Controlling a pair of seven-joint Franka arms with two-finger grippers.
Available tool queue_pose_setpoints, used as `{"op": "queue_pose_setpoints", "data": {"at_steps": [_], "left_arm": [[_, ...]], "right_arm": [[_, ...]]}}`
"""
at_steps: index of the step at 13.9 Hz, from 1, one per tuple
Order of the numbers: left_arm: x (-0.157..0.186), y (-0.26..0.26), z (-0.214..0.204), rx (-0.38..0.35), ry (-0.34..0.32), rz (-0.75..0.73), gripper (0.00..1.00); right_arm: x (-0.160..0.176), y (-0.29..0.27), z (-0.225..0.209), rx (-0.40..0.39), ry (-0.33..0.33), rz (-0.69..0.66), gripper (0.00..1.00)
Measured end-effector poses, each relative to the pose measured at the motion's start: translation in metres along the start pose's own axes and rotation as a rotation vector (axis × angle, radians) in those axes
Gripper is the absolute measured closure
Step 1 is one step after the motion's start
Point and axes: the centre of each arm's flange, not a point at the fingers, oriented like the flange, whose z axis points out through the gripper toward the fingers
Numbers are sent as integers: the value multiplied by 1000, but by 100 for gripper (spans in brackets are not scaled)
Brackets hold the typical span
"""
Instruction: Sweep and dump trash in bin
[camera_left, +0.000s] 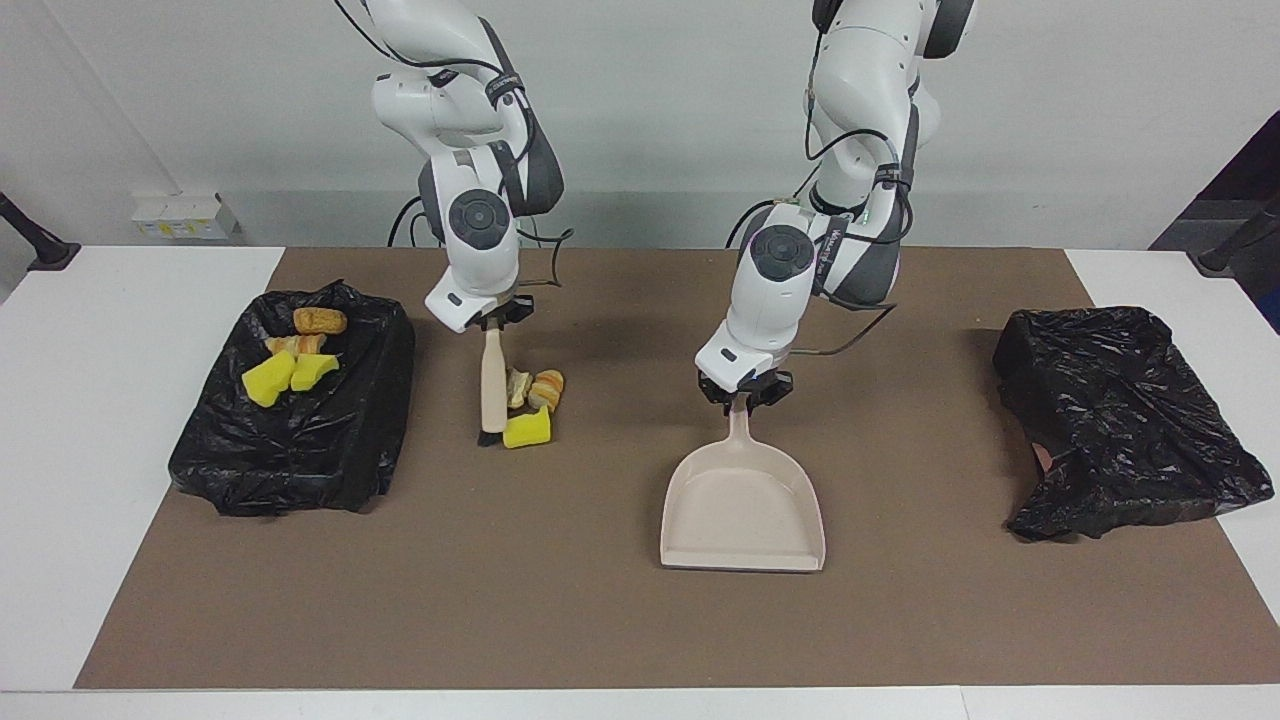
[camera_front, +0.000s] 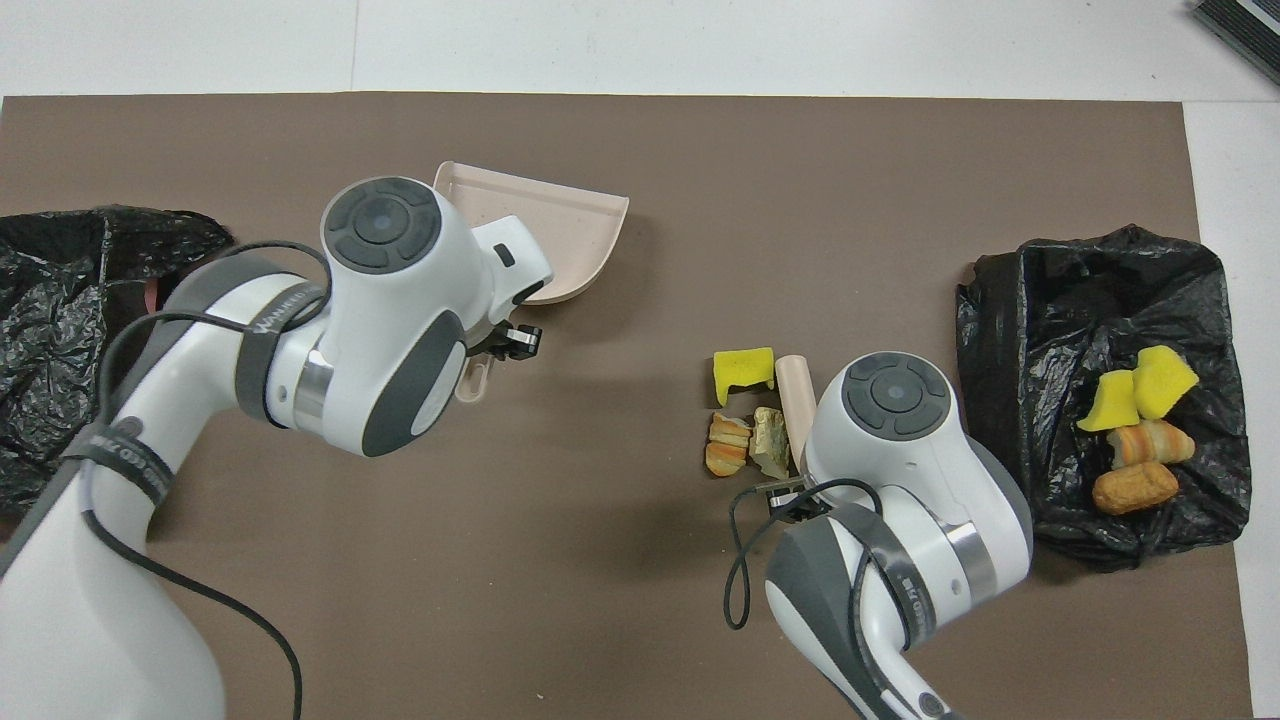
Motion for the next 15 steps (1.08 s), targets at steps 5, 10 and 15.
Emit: {"op": "queue_pose_setpoints", "data": {"at_steps": [5,10,15], "left_arm": [[-2,-87,-21,-25,-70,370,69],[-2,-89,-7,-36,-106,770,69],[-24,-23,15,67,-144,1103,69]], "right_arm": [[-20,29,-46,-35,-31,175,74],[-40,33,5,-59,-12,87,74],[-37,-12,41,10,-13,60,74]]}}
